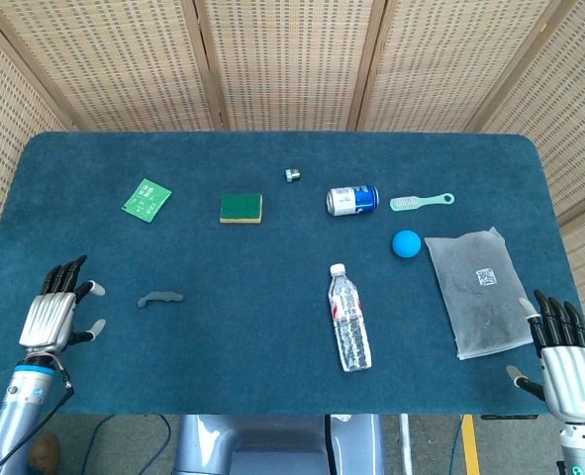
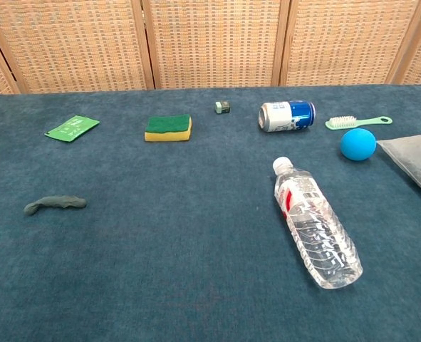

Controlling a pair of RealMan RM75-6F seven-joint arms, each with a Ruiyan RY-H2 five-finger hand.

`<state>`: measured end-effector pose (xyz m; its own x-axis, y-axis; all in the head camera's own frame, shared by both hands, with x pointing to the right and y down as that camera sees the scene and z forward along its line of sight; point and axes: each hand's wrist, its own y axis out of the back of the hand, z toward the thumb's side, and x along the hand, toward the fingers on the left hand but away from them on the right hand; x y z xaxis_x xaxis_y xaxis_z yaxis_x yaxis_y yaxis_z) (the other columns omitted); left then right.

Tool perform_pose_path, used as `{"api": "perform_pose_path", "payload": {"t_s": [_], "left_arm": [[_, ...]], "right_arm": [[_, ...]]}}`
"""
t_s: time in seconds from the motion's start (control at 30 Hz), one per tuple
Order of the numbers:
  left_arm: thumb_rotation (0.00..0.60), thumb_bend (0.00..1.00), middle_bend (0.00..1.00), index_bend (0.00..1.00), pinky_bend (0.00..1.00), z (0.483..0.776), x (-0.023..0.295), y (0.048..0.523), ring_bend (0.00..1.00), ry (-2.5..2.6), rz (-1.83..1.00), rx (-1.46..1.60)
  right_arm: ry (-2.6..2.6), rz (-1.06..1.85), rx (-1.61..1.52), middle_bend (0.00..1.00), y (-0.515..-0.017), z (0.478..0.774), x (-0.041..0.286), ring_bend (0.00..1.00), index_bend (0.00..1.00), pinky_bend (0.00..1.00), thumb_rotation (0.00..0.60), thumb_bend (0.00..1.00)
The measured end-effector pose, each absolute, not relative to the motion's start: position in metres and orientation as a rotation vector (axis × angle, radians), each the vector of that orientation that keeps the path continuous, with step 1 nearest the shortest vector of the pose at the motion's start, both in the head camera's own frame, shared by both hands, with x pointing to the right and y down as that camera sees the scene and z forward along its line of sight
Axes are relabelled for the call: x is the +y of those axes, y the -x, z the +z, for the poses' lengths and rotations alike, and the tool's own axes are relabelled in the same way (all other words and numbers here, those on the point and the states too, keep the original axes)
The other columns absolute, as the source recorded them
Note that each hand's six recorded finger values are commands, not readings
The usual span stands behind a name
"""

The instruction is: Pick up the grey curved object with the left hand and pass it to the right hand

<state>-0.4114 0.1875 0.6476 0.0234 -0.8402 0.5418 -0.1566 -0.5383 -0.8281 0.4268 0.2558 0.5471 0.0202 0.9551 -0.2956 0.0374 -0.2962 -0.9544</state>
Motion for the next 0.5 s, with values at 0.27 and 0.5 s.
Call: {"api": "perform_pose_path", "payload": {"t_s": [0.27,0.5], "left_arm": [[0.600,0.35,0.00,0.48,0.00,0.695,0.172,0.395,0.00,1.810,-1.612,1.033],[0.600,0.35,0.00,0.48,0.00,0.712,0.169,0.385,0.00,1.836,-1.636,1.054]], "right_arm": [[1.478,1.388,-1.067,0.00,-0.425,0.547,0.256,0.00,0.00,0.00,0.600,0.00],[1.490,1.396,-1.067,0.00,-0.427,0.549,0.256,0.00,0.00,0.00,0.600,0.00]]}}
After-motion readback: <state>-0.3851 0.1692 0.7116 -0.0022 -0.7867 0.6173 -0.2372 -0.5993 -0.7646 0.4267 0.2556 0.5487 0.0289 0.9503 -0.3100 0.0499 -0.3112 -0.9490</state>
